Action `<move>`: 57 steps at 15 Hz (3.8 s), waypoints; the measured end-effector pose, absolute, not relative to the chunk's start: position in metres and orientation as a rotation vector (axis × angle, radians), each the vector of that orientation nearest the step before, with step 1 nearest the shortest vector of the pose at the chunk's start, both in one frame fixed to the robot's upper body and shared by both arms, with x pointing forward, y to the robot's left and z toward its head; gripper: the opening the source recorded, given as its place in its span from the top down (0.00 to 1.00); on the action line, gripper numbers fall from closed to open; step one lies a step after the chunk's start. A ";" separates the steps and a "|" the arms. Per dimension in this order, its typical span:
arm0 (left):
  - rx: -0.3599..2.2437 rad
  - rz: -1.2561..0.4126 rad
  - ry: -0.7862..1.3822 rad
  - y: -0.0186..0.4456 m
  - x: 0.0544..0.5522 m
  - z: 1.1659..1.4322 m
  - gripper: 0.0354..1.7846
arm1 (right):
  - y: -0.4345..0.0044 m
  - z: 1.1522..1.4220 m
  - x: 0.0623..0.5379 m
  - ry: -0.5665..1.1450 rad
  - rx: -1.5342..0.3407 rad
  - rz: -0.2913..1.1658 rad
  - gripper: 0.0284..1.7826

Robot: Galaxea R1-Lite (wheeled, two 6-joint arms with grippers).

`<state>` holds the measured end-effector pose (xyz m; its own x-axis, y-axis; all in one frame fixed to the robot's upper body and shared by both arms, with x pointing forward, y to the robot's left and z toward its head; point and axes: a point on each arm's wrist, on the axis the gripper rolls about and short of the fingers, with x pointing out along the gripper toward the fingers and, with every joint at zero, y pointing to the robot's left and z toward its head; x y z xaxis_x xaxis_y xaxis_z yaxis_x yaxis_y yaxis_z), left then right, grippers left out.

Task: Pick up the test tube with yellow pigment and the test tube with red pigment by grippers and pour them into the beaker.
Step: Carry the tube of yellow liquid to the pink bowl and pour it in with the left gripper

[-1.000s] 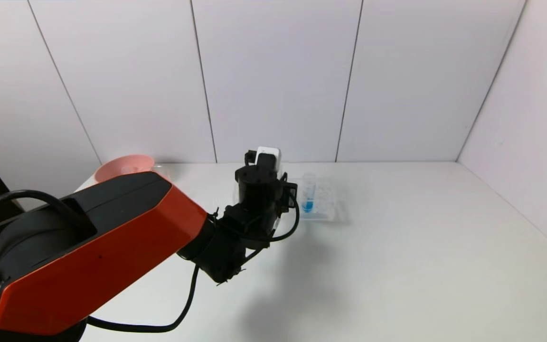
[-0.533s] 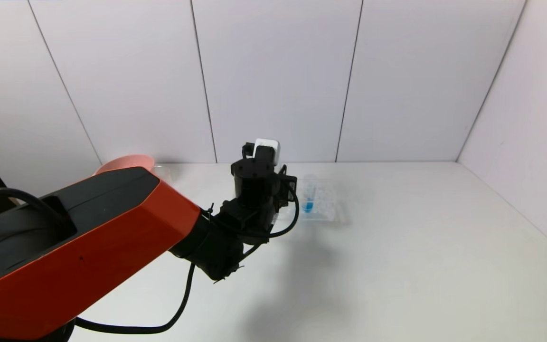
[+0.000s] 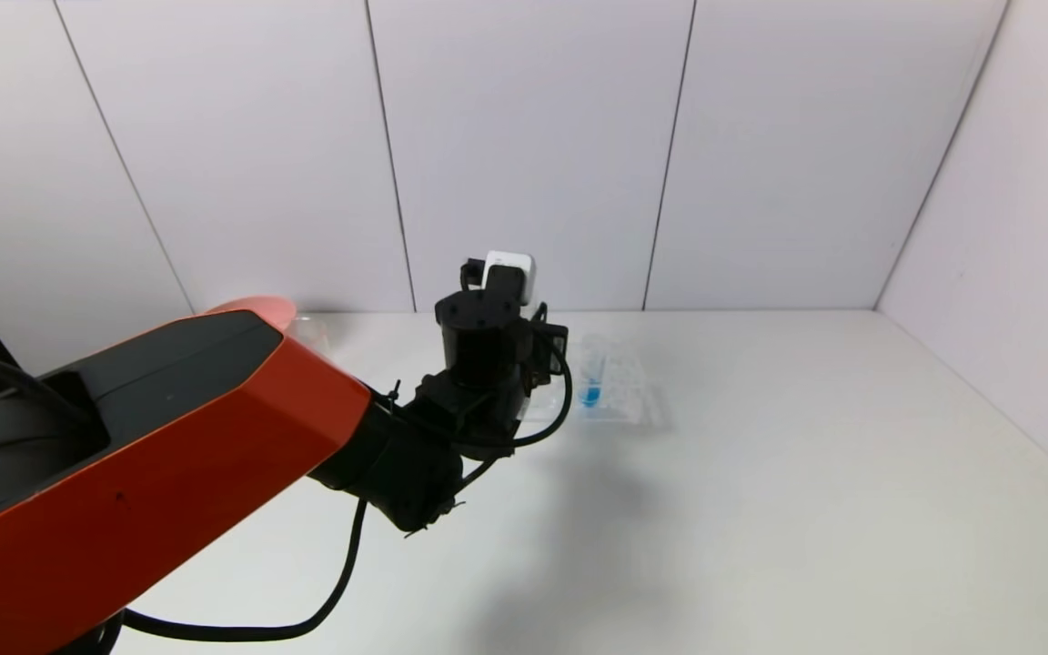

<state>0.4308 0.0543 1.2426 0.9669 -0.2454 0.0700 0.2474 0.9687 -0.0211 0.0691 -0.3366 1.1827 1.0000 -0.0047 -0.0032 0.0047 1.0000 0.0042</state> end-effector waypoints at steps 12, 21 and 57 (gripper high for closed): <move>0.024 -0.195 -0.191 0.092 0.406 1.314 0.75 | -0.337 1.183 0.069 0.003 0.004 -0.005 0.05; 0.020 -0.088 -0.217 0.143 0.405 1.360 0.75 | -0.337 1.183 0.069 0.003 0.005 -0.005 0.05; 0.161 0.244 0.040 0.363 0.449 1.328 0.75 | -0.337 1.183 0.069 0.003 0.004 -0.005 0.05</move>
<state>0.4487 0.3632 1.3275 0.9696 0.2437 -0.0201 -0.2372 0.9575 0.1638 0.0691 -0.3366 1.1827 1.0000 -0.0047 -0.0032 0.0047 1.0000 0.0042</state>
